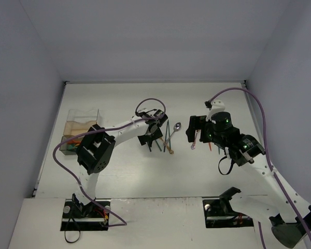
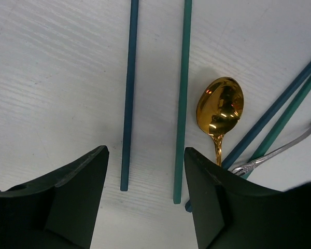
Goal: Sort the eating utensils into containers
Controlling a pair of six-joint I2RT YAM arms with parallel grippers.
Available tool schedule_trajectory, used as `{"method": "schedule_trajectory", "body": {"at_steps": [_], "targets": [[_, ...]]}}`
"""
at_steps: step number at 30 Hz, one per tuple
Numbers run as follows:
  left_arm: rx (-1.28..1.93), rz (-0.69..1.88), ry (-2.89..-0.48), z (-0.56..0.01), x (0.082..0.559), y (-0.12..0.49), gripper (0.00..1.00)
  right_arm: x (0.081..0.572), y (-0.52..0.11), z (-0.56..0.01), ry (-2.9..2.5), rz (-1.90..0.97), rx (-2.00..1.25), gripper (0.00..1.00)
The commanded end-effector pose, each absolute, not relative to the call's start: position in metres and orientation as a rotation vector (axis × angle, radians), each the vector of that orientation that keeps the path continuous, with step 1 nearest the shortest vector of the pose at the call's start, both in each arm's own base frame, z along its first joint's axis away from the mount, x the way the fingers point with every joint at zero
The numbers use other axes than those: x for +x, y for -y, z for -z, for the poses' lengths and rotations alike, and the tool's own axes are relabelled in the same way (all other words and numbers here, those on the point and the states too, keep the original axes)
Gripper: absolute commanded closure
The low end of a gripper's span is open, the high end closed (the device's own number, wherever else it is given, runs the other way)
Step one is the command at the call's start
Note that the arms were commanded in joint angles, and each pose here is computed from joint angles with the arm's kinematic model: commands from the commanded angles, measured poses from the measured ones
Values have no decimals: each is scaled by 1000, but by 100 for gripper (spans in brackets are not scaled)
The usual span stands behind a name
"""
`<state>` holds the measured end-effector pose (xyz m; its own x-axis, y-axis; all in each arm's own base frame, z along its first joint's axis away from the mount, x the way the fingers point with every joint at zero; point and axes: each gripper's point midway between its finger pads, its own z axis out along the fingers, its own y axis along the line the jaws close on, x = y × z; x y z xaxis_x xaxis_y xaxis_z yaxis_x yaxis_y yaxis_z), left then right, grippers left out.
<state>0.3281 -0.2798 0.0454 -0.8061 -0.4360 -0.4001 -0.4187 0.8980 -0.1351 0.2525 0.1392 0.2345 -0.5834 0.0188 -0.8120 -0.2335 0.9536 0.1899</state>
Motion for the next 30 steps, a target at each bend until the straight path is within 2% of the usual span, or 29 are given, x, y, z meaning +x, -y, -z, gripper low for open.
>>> {"method": "schedule_trajectory", "body": {"at_steps": [1,7,8,12,15,17,24,30], "targets": [[-701,19,-2611,-36,329,275,46,254,-136,-242,-2131,-343,-165,0],[-733,-28,-2626,-20,323,270,55,251,-136,-244,-2122,-354,-173,0],[-734,-37,-2628,-18,322,269,59,251,-136,-245,-2120,-356,-175,0],[-762,-58,-2633,-13,315,263,87,249,-136,-248,-2109,-363,-176,0],[-788,-50,-2625,-17,311,259,98,248,-135,-250,-2101,-368,-177,0],[-799,-41,-2615,-22,310,257,100,247,-136,-251,-2095,-373,-180,0],[-872,166,-2462,-101,328,251,100,243,-139,-259,-2072,-384,-202,0],[-1071,300,-2268,-161,339,203,100,240,-143,-261,-2063,-396,-227,0]]}}
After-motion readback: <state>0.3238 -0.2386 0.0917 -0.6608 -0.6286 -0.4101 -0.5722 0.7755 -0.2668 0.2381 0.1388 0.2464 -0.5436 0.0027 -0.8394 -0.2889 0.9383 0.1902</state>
